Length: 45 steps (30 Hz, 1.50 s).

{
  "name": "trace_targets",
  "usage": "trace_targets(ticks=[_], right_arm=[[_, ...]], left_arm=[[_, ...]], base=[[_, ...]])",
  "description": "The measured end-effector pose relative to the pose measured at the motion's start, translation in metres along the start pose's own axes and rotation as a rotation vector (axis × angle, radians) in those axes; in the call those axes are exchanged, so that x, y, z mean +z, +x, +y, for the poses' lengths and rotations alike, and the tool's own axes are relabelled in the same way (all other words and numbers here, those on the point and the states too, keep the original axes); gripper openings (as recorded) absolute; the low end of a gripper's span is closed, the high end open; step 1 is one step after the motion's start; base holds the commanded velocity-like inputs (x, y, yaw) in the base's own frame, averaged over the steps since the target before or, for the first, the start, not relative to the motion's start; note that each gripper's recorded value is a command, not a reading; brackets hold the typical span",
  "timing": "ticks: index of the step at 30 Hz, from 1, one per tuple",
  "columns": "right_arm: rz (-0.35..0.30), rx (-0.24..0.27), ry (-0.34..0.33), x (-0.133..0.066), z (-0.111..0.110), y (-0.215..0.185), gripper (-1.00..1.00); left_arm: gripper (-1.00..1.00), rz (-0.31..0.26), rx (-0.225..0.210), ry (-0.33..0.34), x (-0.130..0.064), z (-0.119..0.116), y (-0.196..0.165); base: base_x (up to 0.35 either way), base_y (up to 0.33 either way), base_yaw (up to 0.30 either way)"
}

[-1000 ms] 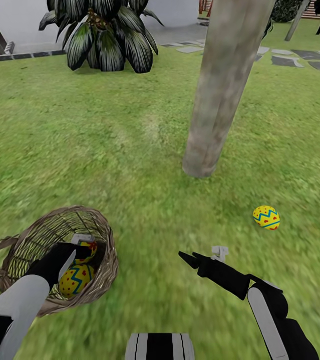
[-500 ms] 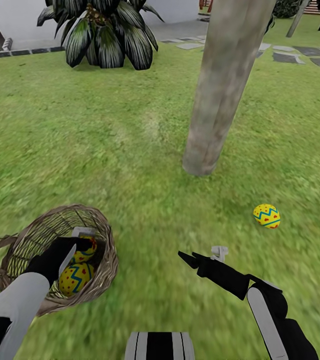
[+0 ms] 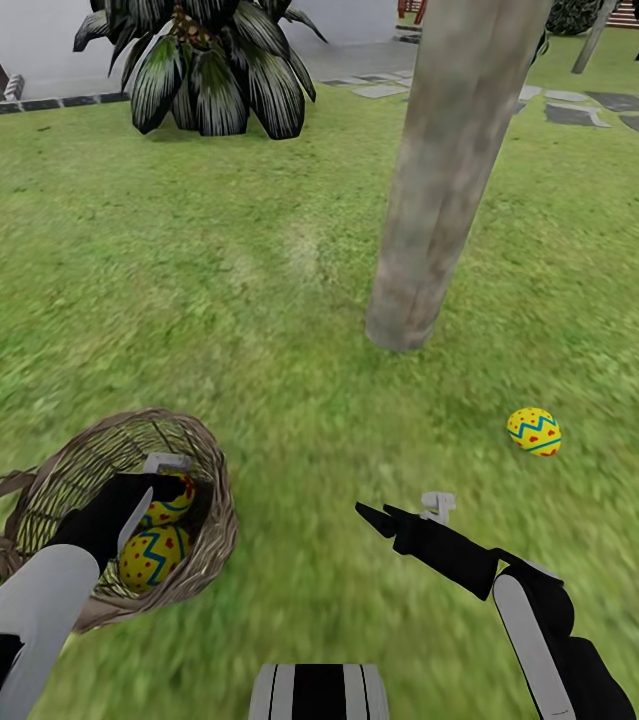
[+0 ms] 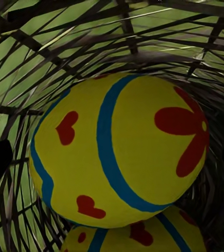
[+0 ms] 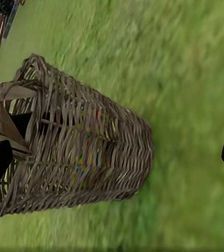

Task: Take the three Easter eggs out of the wicker basket on the lawn in the garden, then place them on the lawn next to a single tree (choose any tree) so that all three eggs are next to the same tree and none are left in the basket.

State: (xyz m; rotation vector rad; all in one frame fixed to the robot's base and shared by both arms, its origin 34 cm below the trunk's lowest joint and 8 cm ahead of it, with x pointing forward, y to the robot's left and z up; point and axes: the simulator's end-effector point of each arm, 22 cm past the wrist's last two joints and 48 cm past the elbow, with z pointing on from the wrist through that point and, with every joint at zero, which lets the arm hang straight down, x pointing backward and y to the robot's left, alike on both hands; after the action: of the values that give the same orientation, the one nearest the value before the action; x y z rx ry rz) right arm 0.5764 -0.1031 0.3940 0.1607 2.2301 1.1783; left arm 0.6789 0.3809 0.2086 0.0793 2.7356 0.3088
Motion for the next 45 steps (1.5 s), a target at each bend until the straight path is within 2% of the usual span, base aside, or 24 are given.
trace_targets(ticks=[45], right_arm=[[0.018, 0.020, 0.013, 0.003, -0.011, 0.009, 1.00]], left_arm=[[1.00, 0.029, 0.006, 0.003, 0.012, -0.004, 0.015]], base=[[0.012, -0.008, 0.000]])
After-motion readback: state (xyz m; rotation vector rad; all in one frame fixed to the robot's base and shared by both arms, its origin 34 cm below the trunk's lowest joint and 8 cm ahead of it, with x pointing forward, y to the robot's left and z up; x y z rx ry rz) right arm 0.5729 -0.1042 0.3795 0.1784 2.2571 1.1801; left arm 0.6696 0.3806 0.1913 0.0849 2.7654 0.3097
